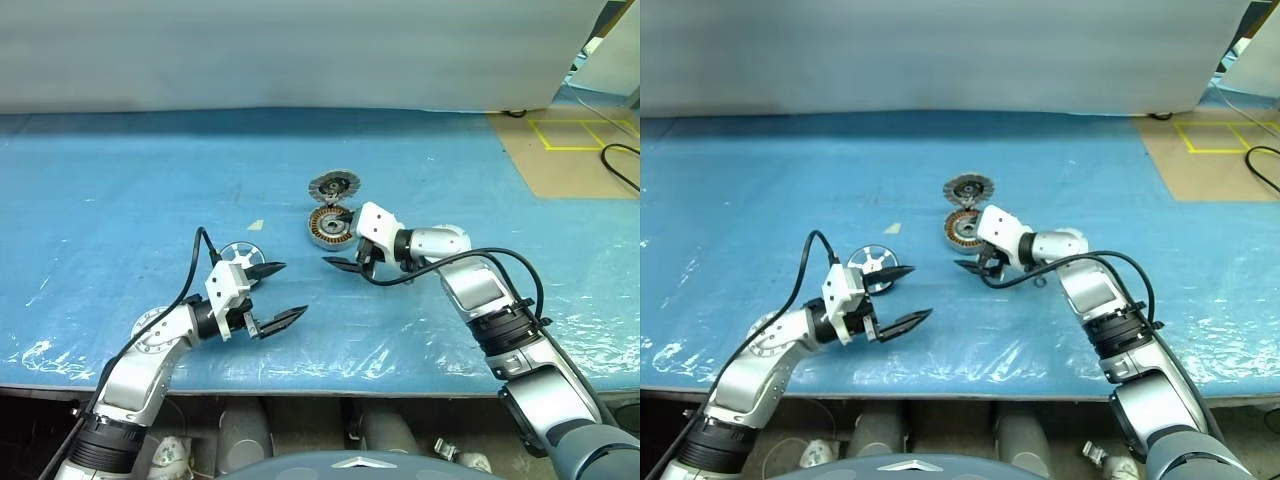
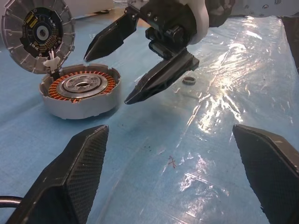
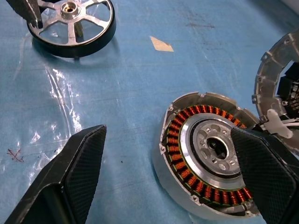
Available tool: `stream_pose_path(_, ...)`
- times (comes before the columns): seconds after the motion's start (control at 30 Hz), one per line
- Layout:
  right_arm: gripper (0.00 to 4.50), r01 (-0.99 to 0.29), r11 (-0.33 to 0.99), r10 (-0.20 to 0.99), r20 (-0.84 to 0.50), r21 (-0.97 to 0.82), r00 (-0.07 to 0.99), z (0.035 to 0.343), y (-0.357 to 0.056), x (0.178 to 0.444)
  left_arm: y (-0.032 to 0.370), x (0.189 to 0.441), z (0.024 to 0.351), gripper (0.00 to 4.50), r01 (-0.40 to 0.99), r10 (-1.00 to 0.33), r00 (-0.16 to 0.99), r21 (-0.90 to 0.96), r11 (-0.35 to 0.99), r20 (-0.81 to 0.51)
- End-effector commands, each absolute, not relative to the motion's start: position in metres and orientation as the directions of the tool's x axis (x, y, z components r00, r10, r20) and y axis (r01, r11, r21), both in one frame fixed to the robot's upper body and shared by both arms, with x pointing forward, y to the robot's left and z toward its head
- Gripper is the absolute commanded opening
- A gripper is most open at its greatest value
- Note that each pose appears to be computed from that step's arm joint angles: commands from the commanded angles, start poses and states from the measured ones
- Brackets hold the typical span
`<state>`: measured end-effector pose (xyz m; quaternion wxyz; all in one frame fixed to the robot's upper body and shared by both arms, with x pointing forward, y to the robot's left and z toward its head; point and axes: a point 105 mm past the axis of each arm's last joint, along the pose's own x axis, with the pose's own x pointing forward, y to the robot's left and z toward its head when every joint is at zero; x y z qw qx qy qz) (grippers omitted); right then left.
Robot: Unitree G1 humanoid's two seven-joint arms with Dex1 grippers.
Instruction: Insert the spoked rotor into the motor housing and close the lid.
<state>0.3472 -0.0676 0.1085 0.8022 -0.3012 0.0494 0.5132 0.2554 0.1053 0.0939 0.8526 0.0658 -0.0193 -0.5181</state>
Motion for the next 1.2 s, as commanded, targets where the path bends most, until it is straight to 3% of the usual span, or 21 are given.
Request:
stream_pose_path(0.03,4.07,-0.841,0.254,0.79,-0.4,-0.478,0.466,0.109,-0.065,0.348,0.102,0.256,0.099,4.5,0.88,-0.891,0.454,0.161,0.446,-0.01)
stream_pose_path(0.2,2.46,-0.837,0.229,0.762,-0.444,-0.497,0.472,0.096,-0.072,0.348,0.103,0.257,0.099,4.5,0.877,-0.889,0.459,0.165,0.451,-0.009)
stream_pose_path(0.43,0.1,-0.827,0.253,0.766,-0.418,-0.501,0.488,0.1,-0.073,0.351,0.105,0.258,0.098,4.5,0.876,-0.888,0.459,0.172,0.45,-0.014)
stream_pose_path(0.73,0.04,-0.834,0.266,0.805,-0.365,-0.483,0.468,0.111,-0.067,0.346,0.103,0.259,0.099,4.5,0.878,-0.891,0.454,0.175,0.445,-0.011)
stream_pose_path(0.9,0.04,-0.896,0.15,0.863,-0.386,-0.418,0.325,0.112,-0.065,0.321,0.103,0.26,0.1,4.5,0.877,-0.89,0.457,0.175,0.447,-0.013)
stream_pose_path(1.03,0.04,-0.965,-0.024,0.875,-0.472,-0.262,0.106,0.1,-0.07,0.281,0.103,0.26,0.099,4.5,0.878,-0.89,0.455,0.173,0.446,-0.016)
stream_pose_path(1.2,0.04,-0.988,-0.065,0.849,-0.528,-0.136,0.017,0.089,-0.079,0.261,0.102,0.26,0.098,4.5,0.878,-0.89,0.456,0.17,0.447,-0.015)
